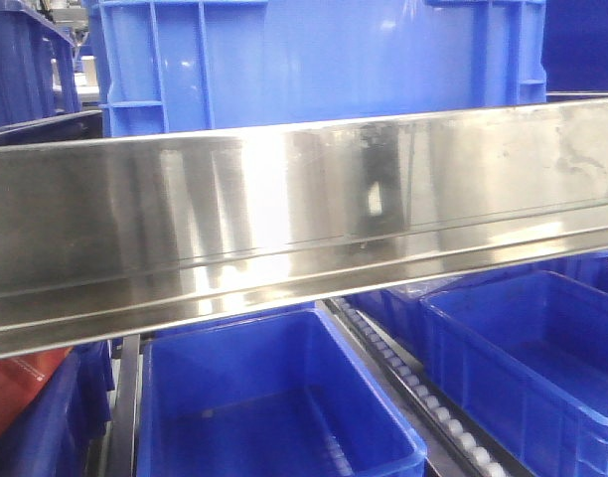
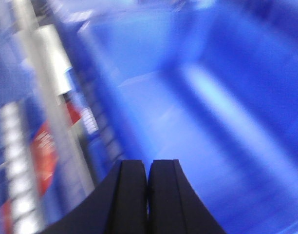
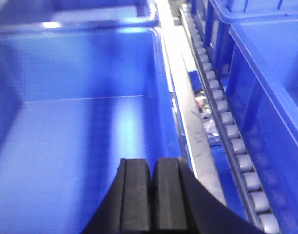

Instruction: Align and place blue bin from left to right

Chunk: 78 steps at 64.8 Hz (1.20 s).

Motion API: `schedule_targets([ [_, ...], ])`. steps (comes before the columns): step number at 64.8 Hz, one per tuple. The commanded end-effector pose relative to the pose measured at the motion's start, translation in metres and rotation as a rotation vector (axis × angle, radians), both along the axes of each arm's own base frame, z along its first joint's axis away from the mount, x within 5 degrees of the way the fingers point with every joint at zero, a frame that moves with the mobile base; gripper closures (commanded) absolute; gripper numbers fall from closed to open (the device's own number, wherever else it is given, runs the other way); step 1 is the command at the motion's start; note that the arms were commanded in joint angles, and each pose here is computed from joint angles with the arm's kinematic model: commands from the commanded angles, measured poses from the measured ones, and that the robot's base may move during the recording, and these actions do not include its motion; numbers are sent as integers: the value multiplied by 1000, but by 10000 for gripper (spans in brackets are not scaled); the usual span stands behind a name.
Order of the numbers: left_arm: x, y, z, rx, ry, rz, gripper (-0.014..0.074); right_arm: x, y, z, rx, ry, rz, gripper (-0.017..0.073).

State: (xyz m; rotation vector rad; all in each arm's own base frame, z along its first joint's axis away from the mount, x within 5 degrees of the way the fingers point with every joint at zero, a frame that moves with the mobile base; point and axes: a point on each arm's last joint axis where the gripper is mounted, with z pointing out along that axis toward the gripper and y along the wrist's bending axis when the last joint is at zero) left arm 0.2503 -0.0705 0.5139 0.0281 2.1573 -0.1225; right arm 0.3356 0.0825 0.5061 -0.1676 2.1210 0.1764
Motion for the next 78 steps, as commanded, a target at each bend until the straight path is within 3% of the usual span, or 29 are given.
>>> schedule_targets([
  [1,-12,3,-5,1,-63,-19,600,-8,-3,3,-13,-37,8,648],
  [17,-64,16,-42,-54,-254,-79,600,-28,-8,-22,-18,-111,22,648],
  [30,-120,35,-52,-94,-443,-104,600,-69,-18,-39,-19,-207,34,648],
  [54,-210,69,-79,-92,-617,-89,600,-173,-43,-77,23,-396,32,648],
  [78,-262,88,-132,-125,-697,-77,600,-258,-64,-141,48,-505,29,648],
])
